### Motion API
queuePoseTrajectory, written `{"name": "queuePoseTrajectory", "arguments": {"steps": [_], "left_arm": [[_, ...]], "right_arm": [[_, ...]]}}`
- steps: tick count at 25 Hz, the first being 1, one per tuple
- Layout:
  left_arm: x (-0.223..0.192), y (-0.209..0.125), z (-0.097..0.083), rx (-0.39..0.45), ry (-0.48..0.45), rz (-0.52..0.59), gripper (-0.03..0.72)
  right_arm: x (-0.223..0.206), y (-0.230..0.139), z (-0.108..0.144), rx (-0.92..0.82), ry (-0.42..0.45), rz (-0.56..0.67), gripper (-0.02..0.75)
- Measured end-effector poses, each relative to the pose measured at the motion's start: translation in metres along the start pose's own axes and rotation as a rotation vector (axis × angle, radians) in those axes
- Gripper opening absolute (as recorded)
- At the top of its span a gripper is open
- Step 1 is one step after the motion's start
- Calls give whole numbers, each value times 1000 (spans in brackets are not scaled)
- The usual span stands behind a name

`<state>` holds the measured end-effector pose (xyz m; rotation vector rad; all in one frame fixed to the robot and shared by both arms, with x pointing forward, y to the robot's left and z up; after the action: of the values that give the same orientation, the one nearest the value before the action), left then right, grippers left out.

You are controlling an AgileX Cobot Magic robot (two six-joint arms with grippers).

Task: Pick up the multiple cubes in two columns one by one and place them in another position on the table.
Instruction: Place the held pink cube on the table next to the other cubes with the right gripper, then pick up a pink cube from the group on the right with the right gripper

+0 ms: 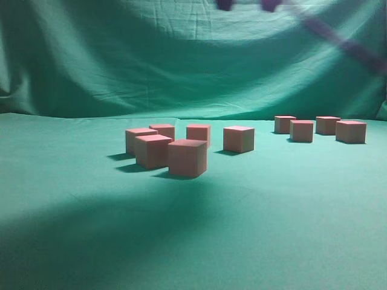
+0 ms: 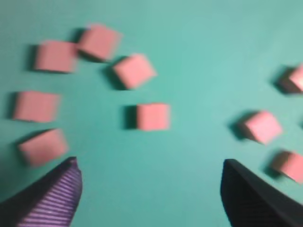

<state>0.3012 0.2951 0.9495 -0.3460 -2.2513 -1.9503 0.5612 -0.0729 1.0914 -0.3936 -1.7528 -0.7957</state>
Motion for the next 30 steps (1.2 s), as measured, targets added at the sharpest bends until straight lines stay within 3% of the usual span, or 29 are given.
{"name": "queuePoseTrajectory", "arguments": {"steps": [5,9,12,17,25,30], "left_arm": [[0,0,0,0,0,0,0],[0,0,0,0,0,0,0],[0,0,0,0,0,0,0],[0,0,0,0,0,0,0],[0,0,0,0,0,0,0],[0,0,0,0,0,0,0]], "right_arm": [[-1,-30,-85,-359,-65,20,580],[-35,-53,-122,-550,19,95,580],[-71,-52,-129,-598,72,115,580],[-112,-42,-134,-634,91,43,580],[-145,-30,-134,-610,105,-56,580],[-163,-31,-135,-606,105,-46,580]]}}
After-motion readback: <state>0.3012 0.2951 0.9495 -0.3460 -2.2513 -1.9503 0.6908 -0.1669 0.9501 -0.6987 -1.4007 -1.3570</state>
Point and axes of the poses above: a point on each arm's last joint axis where the gripper is mounted, x pointing back along that axis away from the gripper, z along the wrist's bending axis when the last joint is at zero, y = z × x, the point moved 1 cm from there along -x, pointing out along that axis toward the gripper, and after that the axes turned 2 degrees about x, right-handed, at the moved point
